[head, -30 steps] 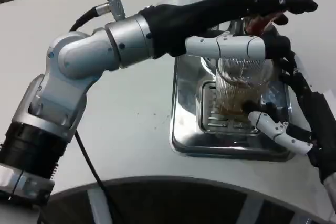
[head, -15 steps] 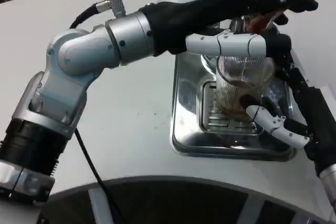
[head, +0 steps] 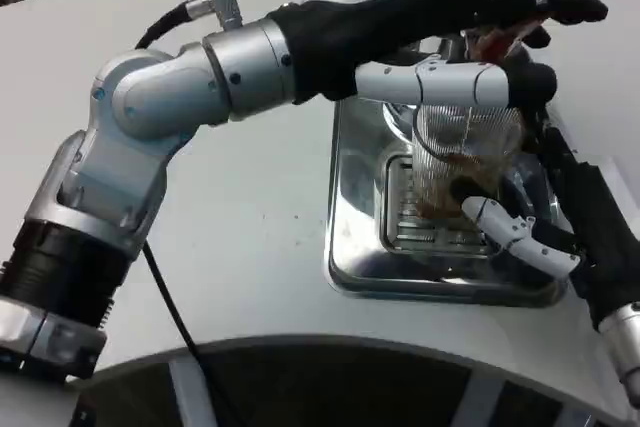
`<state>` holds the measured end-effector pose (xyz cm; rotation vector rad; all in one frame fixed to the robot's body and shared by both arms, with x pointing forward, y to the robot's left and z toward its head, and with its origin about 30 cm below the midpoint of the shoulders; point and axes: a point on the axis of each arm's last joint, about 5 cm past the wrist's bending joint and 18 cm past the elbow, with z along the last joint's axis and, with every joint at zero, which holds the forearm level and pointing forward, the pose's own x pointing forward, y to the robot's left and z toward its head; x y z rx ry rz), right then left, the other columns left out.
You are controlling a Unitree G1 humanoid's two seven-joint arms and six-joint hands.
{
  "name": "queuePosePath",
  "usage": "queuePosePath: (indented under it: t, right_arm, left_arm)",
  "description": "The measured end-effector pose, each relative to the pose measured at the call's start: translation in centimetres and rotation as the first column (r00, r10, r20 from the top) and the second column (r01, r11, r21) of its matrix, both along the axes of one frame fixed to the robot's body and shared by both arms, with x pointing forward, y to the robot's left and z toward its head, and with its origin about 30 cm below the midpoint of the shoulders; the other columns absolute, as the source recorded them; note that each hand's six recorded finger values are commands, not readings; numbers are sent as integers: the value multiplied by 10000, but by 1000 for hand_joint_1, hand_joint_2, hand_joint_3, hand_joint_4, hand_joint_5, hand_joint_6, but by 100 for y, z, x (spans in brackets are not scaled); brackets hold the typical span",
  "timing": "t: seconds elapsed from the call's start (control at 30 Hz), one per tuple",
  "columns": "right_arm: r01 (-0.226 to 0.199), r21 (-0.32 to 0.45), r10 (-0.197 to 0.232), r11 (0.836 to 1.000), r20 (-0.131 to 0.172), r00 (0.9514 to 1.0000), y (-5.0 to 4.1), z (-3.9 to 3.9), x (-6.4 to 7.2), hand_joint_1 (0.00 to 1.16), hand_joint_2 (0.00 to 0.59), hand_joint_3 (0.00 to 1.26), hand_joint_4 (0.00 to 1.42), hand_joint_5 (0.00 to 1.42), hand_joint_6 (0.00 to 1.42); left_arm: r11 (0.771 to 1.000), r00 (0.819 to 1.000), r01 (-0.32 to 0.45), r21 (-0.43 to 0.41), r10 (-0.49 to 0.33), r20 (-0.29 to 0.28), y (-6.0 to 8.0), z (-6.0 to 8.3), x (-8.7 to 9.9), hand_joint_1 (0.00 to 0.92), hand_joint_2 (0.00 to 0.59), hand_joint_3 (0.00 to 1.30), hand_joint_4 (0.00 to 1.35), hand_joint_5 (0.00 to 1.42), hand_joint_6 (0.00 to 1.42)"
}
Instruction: Grasp the cup under the faucet to collect the drink, then remove the cup.
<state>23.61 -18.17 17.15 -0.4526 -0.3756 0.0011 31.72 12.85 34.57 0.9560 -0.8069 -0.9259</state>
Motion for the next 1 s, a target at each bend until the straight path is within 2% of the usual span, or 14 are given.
queuePosePath:
  t: [0.17, 0.47, 0.73, 1.0]
  right_arm:
    - [-19, 79, 20, 10000, -145, 9999, 6, -29, 29, 586, 255, 14, 54, 97, 0]
    - [-133, 173, 134, 9998, -51, 9999, 24, -13, 84, 586, 255, 15, 62, 97, 0]
    - [-171, 313, 177, 9994, -196, 9997, 21, -42, 109, 585, 255, 15, 63, 97, 0]
    - [-218, 351, 222, 9991, -115, 9997, 27, -22, 131, 585, 255, 15, 56, 101, 0]
  left_arm:
    - [10000, 10000, 14, 26, -14, 4, -3, 9, 17, 0, 129, 182, 123, 196, 227]
    - [9999, 9999, 104, 61, -104, -4, -25, 13, 46, 0, 130, 189, 129, 196, 227]
    - [9998, 9999, 148, 109, -148, -24, -41, 9, 64, 0, 130, 191, 130, 197, 227]
    - [9995, 9997, 218, 212, -217, -57, -73, 11, 88, 0, 130, 191, 130, 197, 227]
